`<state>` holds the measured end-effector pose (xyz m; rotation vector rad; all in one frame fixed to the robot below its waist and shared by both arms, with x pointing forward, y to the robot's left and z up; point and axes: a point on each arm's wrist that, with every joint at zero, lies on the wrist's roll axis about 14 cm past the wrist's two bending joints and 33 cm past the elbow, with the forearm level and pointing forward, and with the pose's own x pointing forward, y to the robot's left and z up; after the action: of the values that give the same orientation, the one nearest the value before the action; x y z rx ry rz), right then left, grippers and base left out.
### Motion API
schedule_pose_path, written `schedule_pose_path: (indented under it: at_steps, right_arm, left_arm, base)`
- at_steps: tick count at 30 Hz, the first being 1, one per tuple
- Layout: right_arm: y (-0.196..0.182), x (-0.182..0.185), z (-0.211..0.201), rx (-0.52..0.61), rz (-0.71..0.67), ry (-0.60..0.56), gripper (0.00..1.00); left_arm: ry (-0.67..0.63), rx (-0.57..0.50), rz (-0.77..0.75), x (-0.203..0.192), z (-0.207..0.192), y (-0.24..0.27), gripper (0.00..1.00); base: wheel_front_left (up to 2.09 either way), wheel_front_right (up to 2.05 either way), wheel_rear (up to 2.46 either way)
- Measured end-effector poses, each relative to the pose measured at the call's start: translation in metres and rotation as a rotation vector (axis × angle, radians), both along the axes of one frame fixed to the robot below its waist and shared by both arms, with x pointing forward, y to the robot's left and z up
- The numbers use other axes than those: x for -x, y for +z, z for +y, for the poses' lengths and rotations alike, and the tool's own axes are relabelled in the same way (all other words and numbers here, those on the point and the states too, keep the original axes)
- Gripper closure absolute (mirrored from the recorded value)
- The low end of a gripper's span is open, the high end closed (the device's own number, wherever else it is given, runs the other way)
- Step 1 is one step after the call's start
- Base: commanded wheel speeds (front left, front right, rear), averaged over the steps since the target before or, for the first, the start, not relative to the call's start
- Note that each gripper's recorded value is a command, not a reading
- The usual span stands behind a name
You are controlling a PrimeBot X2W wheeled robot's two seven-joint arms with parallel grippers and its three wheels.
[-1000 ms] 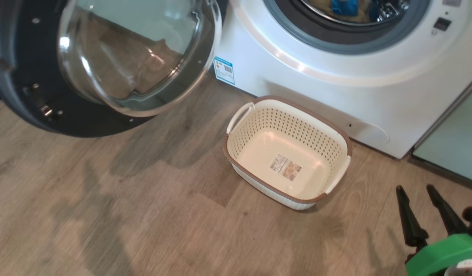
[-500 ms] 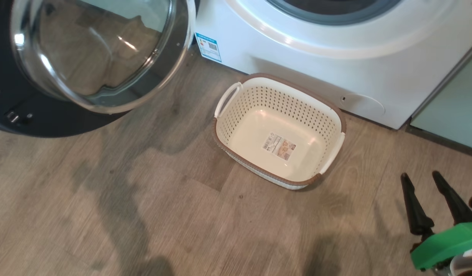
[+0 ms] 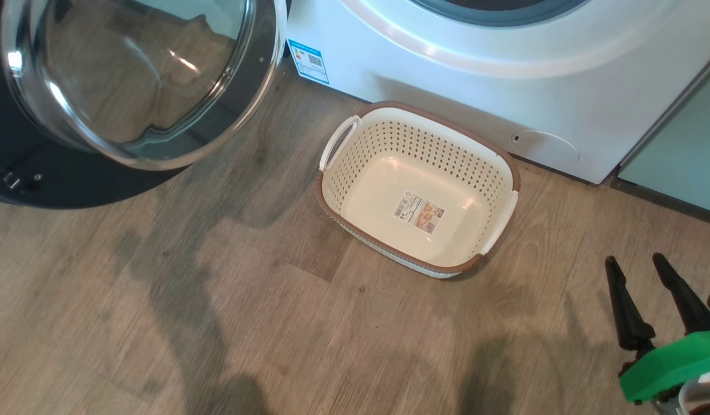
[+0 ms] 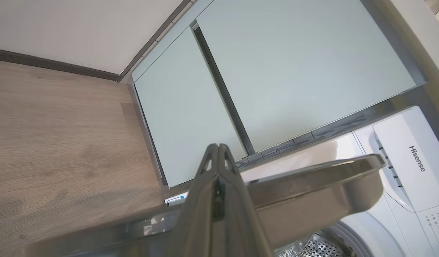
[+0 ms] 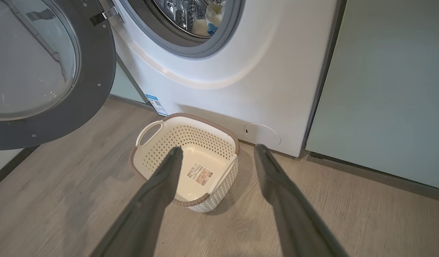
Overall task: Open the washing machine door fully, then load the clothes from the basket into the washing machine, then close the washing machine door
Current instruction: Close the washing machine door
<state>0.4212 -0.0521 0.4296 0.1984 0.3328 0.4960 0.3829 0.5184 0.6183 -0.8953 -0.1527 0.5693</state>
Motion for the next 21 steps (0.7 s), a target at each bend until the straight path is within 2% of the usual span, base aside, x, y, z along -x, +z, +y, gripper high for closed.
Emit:
schedule_pose_path:
  at_steps: [9, 21]
  right_arm:
    - [0.000, 0.000, 0.003, 0.000, 0.001, 0.008, 0.00]
    - [0.002, -0.001, 0.006, 0.001, -0.006, 0.016, 0.00]
  left_arm:
    - [-0.048, 0.009, 0.018, -0.004, -0.008, 0.001, 1.00]
    - [-0.202, 0.031, 0.005, -0.016, -0.036, 0.006, 1.00]
  base:
    - [0.00, 0.00, 0.00]
    - [0.00, 0.00, 0.00]
